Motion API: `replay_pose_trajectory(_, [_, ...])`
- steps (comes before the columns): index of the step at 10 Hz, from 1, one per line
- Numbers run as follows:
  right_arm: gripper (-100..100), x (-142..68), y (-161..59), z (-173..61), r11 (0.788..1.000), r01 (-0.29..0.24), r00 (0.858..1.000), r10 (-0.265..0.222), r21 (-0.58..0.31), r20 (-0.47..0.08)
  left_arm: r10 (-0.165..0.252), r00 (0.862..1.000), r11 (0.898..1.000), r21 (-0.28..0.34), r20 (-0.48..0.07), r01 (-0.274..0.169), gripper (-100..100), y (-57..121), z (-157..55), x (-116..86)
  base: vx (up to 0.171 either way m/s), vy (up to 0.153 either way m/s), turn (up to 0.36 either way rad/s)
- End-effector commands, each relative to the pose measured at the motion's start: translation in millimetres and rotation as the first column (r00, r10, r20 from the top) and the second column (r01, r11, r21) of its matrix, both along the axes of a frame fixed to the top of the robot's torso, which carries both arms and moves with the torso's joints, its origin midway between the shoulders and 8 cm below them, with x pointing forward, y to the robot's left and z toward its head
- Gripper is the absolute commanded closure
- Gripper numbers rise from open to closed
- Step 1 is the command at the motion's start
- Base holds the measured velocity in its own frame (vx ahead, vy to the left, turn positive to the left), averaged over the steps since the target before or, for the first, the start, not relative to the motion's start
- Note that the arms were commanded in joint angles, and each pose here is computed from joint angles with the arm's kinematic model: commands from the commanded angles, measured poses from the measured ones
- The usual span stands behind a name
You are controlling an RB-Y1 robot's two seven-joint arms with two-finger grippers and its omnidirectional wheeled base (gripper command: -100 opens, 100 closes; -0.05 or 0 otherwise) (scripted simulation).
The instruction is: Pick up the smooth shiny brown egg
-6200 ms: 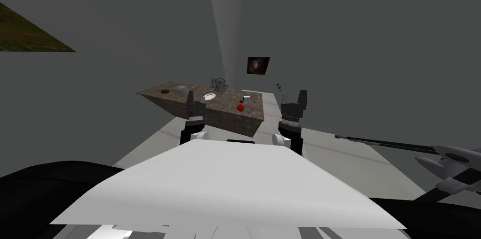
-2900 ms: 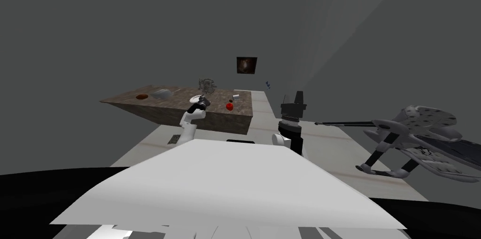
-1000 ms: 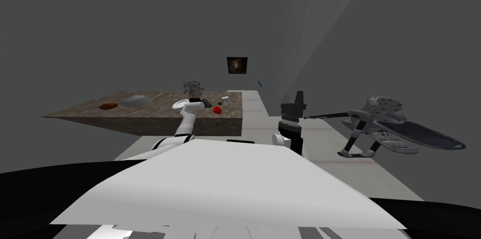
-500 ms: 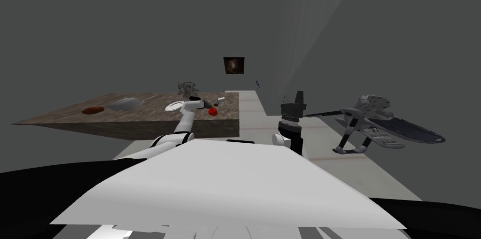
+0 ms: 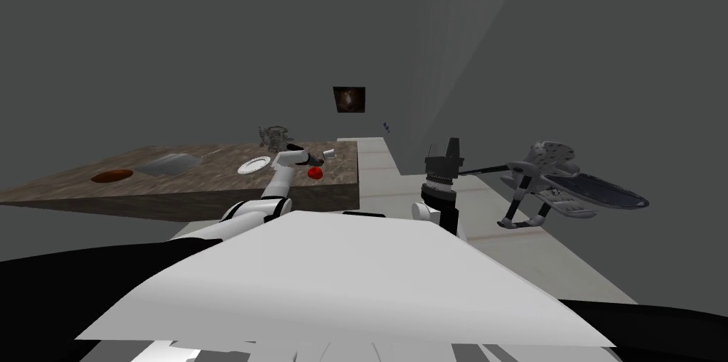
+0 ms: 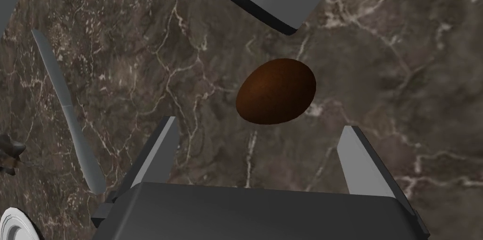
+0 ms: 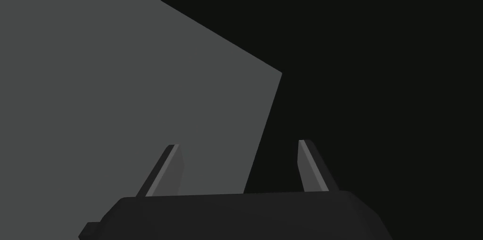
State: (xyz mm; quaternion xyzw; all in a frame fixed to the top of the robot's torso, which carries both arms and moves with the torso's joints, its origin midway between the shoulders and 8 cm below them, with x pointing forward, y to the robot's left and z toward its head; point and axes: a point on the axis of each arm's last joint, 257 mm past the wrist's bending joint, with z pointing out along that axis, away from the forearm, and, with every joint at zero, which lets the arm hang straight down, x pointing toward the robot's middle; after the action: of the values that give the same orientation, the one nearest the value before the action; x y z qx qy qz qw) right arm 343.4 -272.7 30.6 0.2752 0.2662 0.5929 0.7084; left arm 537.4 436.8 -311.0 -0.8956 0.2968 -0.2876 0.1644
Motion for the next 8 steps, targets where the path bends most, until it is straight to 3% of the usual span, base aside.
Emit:
replay_pose_trajectory(1, [0,0,0,0,1.0,0.0,1.0,0.0,0.0,0.0,0.007,0.999,1.0,-0.016,-0.043,-0.008,-100,0.2,-7,-7,0.073,-0.043,-0.065])
replay_pose_trajectory(2, [0,0,0,0,1.0,0.0,1.0,0.0,0.0,0.0,0.004,1.0,1.0,-0.009,-0.025,-0.004,-100,0.4,-4,-4,0.035,-0.018,-0.011])
replay_pose_trajectory(3, [0,0,0,0,1.0,0.0,1.0,0.0,0.0,0.0,0.005,1.0,1.0,-0.011,-0.03,-0.005,0,0.2,-5,-5,0.006,-0.004,0.002])
replay_pose_trajectory(4, [0,0,0,0,1.0,0.0,1.0,0.0,0.0,0.0,0.024,0.999,1.0,-0.012,-0.03,-0.025,-100,18.9,-11,-11,0.011,-0.025,-0.163])
replay_pose_trajectory(5, [0,0,0,0,1.0,0.0,1.0,0.0,0.0,0.0,0.024,0.999,1.0,-0.012,-0.03,-0.025,-100,18.9,-11,-11,0.012,-0.026,-0.077])
replay_pose_trajectory(8, [0,0,0,0,1.0,0.0,1.0,0.0,0.0,0.0,0.052,0.998,0.999,-0.012,-0.03,-0.052,-100,44.0,-18,-20,0.007,-0.03,-0.082])
